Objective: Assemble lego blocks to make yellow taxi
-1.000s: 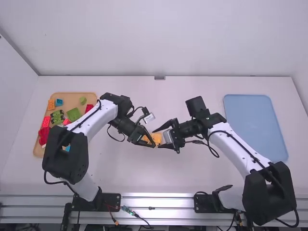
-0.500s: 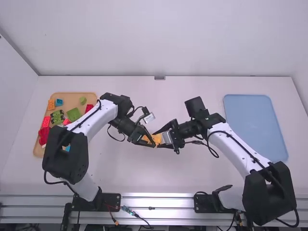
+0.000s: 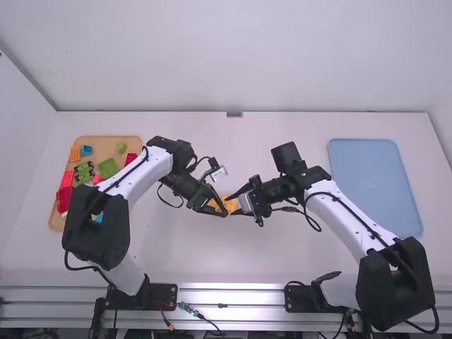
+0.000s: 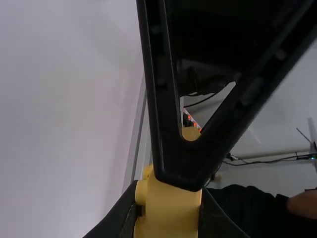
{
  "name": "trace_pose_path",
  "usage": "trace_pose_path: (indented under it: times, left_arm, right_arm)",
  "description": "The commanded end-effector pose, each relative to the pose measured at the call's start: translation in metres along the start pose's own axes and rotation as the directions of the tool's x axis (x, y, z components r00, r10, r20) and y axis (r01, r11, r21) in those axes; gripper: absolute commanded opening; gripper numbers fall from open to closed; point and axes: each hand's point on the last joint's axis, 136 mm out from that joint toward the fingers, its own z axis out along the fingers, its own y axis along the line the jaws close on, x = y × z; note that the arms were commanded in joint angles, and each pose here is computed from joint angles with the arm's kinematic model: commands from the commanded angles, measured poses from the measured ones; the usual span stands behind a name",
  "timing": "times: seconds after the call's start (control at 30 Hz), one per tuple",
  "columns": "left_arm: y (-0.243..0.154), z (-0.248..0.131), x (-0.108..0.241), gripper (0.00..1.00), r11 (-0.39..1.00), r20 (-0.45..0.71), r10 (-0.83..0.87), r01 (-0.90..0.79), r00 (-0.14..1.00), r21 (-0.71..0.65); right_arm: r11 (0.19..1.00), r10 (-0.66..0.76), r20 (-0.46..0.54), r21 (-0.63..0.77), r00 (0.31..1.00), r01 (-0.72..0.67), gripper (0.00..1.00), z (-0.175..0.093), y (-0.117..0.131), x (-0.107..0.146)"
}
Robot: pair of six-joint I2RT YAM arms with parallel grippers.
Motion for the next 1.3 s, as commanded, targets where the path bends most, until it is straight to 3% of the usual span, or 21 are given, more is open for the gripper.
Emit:
trace_pose_path:
  times: [0.0,0.03,0.07,0.1,0.23,0.27,0.33,0.37,0.4,0.63,0.77,0.9,1.27]
  left_arm:
    - [-0.004,-0.002,-0.01,0.34,1.0,0.04,0.018,-0.019,0.999,0.024]
    - [-0.004,-0.002,-0.01,0.37,1.0,0.04,0.019,-0.02,0.999,0.024]
    - [-0.004,-0.002,-0.01,0.52,1.0,0.04,0.019,-0.02,0.999,0.023]
    - [-0.004,-0.003,-0.011,0.57,0.999,0.04,0.022,-0.023,0.999,0.022]
    - [-0.005,-0.004,-0.013,0.68,0.999,0.039,0.034,-0.035,0.999,0.015]
    - [-0.004,-0.005,-0.014,0.75,0.999,0.031,0.047,-0.048,0.998,0.006]
    - [-0.003,-0.006,-0.014,0.77,0.998,0.02,0.054,-0.054,0.998,-0.009]
    - [-0.002,-0.007,-0.016,0.92,0.998,0.014,0.066,-0.066,0.998,-0.02]
    - [-0.001,-0.008,-0.017,0.99,0.996,0.009,0.078,-0.078,0.997,-0.031]
    - [0.007,-0.035,-0.042,0.99,0.964,-0.035,0.194,-0.198,0.98,-0.176]
    - [0.024,-0.051,-0.064,0.99,0.893,-0.082,0.321,-0.33,0.944,-0.306]
    - [0.037,-0.058,-0.079,0.99,0.836,-0.102,0.395,-0.403,0.913,-0.371]
    - [0.045,-0.056,-0.094,0.99,0.713,-0.115,0.601,-0.596,0.791,-0.37]
  right_arm:
    - [0.999,-0.036,0.02,0.019,0.999,0.036,0.32,-0.004,-0.01,-0.014]
    - [0.999,-0.036,0.019,0.018,0.999,0.036,0.31,-0.004,-0.01,-0.014]
    - [0.999,-0.036,0.019,0.018,0.999,0.035,0.31,-0.004,-0.01,-0.014]
    - [0.999,-0.033,0.019,0.017,0.999,0.032,0.31,-0.004,-0.009,-0.014]
    - [1.0,-0.022,0.006,0.012,1.0,0.022,0.3,-0.004,-0.008,-0.012]
    - [1.0,-0.011,-0.003,0.01,1.0,0.011,0.29,-0.005,-0.007,-0.01]
    - [1.0,0.013,-0.014,0.013,1.0,-0.012,0.29,-0.005,-0.008,-0.008]
    - [0.999,0.03,-0.018,0.019,0.999,-0.03,0.29,-0.007,-0.008,-0.007]
    - [0.999,0.044,-0.02,0.023,0.999,-0.043,0.28,-0.008,-0.009,-0.006]
    - [0.964,0.245,-0.038,0.118,0.969,-0.239,0.27,-0.03,-0.025,0.011]
    - [0.876,0.44,0.0,0.219,0.898,-0.43,0.27,-0.048,-0.047,0.021]
    - [0.803,0.541,0.047,0.268,0.84,-0.532,0.27,-0.06,-0.059,0.026]
    - [0.676,0.668,0.144,0.292,0.73,-0.676,0.25,-0.076,-0.072,0.028]
